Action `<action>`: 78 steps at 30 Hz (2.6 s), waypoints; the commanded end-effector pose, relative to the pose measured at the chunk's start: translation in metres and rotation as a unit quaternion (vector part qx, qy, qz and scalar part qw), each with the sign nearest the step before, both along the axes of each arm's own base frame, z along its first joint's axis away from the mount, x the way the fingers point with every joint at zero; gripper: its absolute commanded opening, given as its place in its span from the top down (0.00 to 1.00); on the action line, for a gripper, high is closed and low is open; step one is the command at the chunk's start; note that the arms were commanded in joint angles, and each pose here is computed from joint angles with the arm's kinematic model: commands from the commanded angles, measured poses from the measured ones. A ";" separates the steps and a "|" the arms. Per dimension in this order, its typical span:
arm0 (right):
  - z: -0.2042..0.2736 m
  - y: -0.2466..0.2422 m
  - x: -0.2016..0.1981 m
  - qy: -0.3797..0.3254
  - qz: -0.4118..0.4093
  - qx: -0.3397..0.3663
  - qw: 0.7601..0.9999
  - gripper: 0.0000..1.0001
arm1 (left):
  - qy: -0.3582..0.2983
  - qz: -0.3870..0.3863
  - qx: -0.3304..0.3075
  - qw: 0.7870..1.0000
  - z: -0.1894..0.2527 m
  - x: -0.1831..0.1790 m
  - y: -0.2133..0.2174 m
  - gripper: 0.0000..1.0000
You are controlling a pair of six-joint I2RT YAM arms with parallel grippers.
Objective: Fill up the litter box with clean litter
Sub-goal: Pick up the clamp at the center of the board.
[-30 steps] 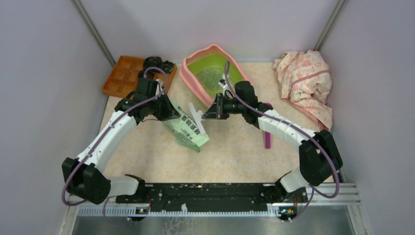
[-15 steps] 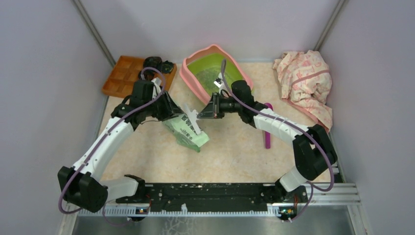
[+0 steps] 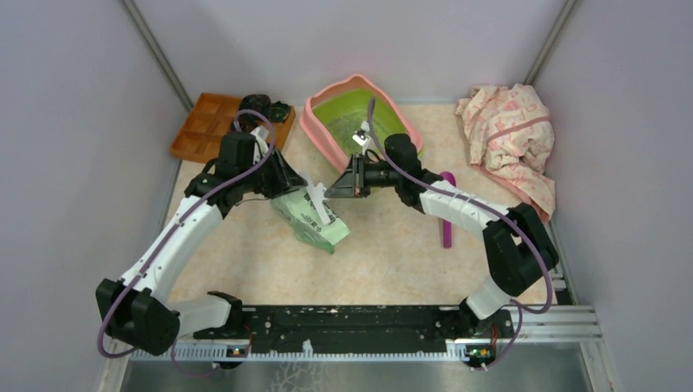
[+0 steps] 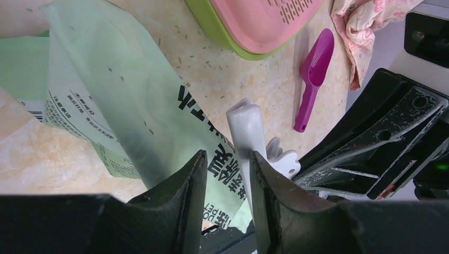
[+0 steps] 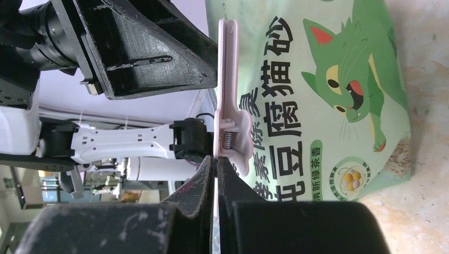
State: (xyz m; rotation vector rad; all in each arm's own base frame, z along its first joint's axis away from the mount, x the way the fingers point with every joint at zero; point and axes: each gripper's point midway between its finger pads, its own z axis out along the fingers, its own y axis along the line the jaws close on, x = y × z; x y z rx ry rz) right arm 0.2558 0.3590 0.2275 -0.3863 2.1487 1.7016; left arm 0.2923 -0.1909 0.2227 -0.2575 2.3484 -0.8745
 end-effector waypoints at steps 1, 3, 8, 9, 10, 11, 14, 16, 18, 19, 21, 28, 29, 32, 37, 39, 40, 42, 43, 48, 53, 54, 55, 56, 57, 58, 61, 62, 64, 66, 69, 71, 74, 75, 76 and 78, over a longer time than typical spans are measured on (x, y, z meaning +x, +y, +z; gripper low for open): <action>0.028 0.011 -0.010 -0.033 0.034 0.048 0.998 1.00 | -0.029 0.001 -0.021 0.999 0.019 0.002 -0.002 0.59; 0.033 0.012 -0.012 -0.032 0.038 0.062 0.997 1.00 | -0.039 0.003 -0.026 0.999 0.025 0.003 -0.002 0.59; 0.038 0.013 -0.016 -0.027 0.052 0.079 0.995 1.00 | -0.045 0.006 -0.033 0.998 0.030 0.004 -0.003 0.59; 0.038 0.014 -0.017 -0.027 0.054 0.080 0.995 1.00 | -0.044 0.006 -0.033 0.998 0.029 0.004 -0.003 0.59; 0.037 0.014 -0.017 -0.024 0.057 0.080 0.995 1.00 | -0.043 0.007 -0.034 0.998 0.029 0.004 -0.003 0.59; 0.036 0.014 -0.018 -0.023 0.059 0.080 0.995 1.00 | -0.042 0.008 -0.035 0.998 0.029 0.004 -0.004 0.59; 0.035 0.014 -0.020 -0.017 0.064 0.085 0.994 1.00 | -0.042 0.008 -0.042 0.998 0.029 0.005 -0.005 0.59; 0.036 0.015 -0.022 -0.016 0.070 0.091 0.993 1.00 | -0.043 0.009 -0.048 0.998 0.031 0.005 -0.006 0.59; 0.036 0.016 -0.024 -0.013 0.074 0.095 0.993 1.00 | -0.043 0.011 -0.049 0.998 0.031 0.006 -0.006 0.59; 0.036 0.016 -0.025 -0.012 0.076 0.097 0.992 1.00 | -0.044 0.012 -0.051 0.998 0.031 0.006 -0.007 0.59; 0.035 0.016 -0.026 -0.007 0.078 0.101 0.992 1.00 | -0.048 0.015 -0.055 0.997 0.034 0.006 -0.006 0.59; 0.037 0.017 -0.026 0.000 0.082 0.118 0.990 1.00 | -0.050 0.012 -0.060 0.997 0.035 0.005 -0.007 0.67; 0.038 0.018 -0.027 0.002 0.084 0.122 0.989 1.00 | -0.050 0.010 -0.061 0.997 0.035 0.005 -0.008 0.70; 0.039 0.018 -0.027 0.007 0.088 0.128 0.988 1.00 | -0.052 0.010 -0.062 0.997 0.036 0.006 -0.008 0.75; 0.039 0.018 -0.030 0.010 0.096 0.129 0.987 0.89 | -0.057 0.005 -0.066 0.996 0.041 0.006 -0.010 0.79; 0.042 0.017 -0.032 0.010 0.101 0.135 0.986 0.82 | -0.058 0.003 -0.067 0.996 0.042 0.006 -0.010 0.80; 0.043 0.016 -0.034 0.010 0.105 0.138 0.985 0.76 | -0.059 0.002 -0.069 0.996 0.043 0.006 -0.011 0.81; 0.047 0.014 -0.037 0.012 0.111 0.143 0.983 0.67 | -0.059 -0.001 -0.069 0.996 0.042 0.006 -0.012 0.81; 0.049 0.013 -0.038 0.012 0.113 0.146 0.983 0.61 | -0.060 -0.003 -0.070 0.996 0.044 0.005 -0.012 0.82; 0.046 0.007 -0.039 0.012 0.115 0.138 0.984 0.48 | -0.077 -0.010 -0.080 0.994 0.055 0.004 -0.014 0.82; 0.041 0.004 -0.035 0.009 0.107 0.127 0.986 0.47 | -0.081 -0.018 -0.094 0.992 0.062 0.001 -0.015 0.82; 0.039 0.004 -0.035 0.010 0.106 0.123 0.987 0.47 | -0.081 -0.020 -0.097 0.992 0.063 0.001 -0.016 0.82; 0.038 0.004 -0.034 0.010 0.105 0.120 0.987 0.47 | -0.082 -0.023 -0.100 0.991 0.065 0.000 -0.017 0.82; 0.038 0.004 -0.034 0.008 0.104 0.119 0.987 0.47 | -0.082 -0.024 -0.102 0.991 0.066 0.000 -0.018 0.82; 0.038 0.004 -0.033 0.007 0.103 0.118 0.988 0.47 | -0.083 -0.025 -0.104 0.991 0.066 0.000 -0.018 0.82; 0.038 0.005 -0.033 0.006 0.103 0.119 0.988 0.47 | -0.082 -0.026 -0.104 0.991 0.065 -0.001 -0.018 0.82; 0.036 0.004 -0.032 0.007 0.101 0.117 0.988 0.47 | -0.080 -0.027 -0.108 0.991 0.064 -0.002 -0.018 0.82; 0.035 0.004 -0.032 0.007 0.100 0.117 0.988 0.47 | -0.080 -0.030 -0.112 0.990 0.064 -0.002 -0.019 0.83; 0.037 0.003 -0.031 0.003 0.099 0.122 0.988 0.47 | -0.083 -0.035 -0.121 0.989 0.067 -0.004 -0.021 0.83; 0.043 0.003 -0.032 0.004 0.102 0.134 0.986 0.47 | -0.084 -0.040 -0.125 0.988 0.068 -0.005 -0.022 0.83; 0.051 0.004 -0.033 0.001 0.109 0.151 0.983 0.49 | -0.085 -0.045 -0.130 0.987 0.070 -0.006 -0.023 0.82; 0.055 0.004 -0.032 0.000 0.112 0.158 0.981 0.51 | -0.084 -0.050 -0.135 0.986 0.071 -0.008 -0.025 0.83; 0.059 0.005 -0.032 -0.002 0.117 0.168 0.979 0.53 | -0.084 -0.056 -0.142 0.985 0.072 -0.009 -0.027 0.83; 0.060 0.005 -0.032 -0.002 0.119 0.170 0.978 0.53 | -0.084 -0.057 -0.143 0.985 0.072 -0.009 -0.028 0.83; 0.061 0.005 -0.033 -0.001 0.121 0.172 0.978 0.54 | -0.085 -0.059 -0.145 0.984 0.073 -0.009 -0.028 0.83; 0.060 0.005 -0.033 0.000 0.124 0.173 0.977 0.56 | -0.085 -0.062 -0.148 0.983 0.073 -0.009 -0.029 0.83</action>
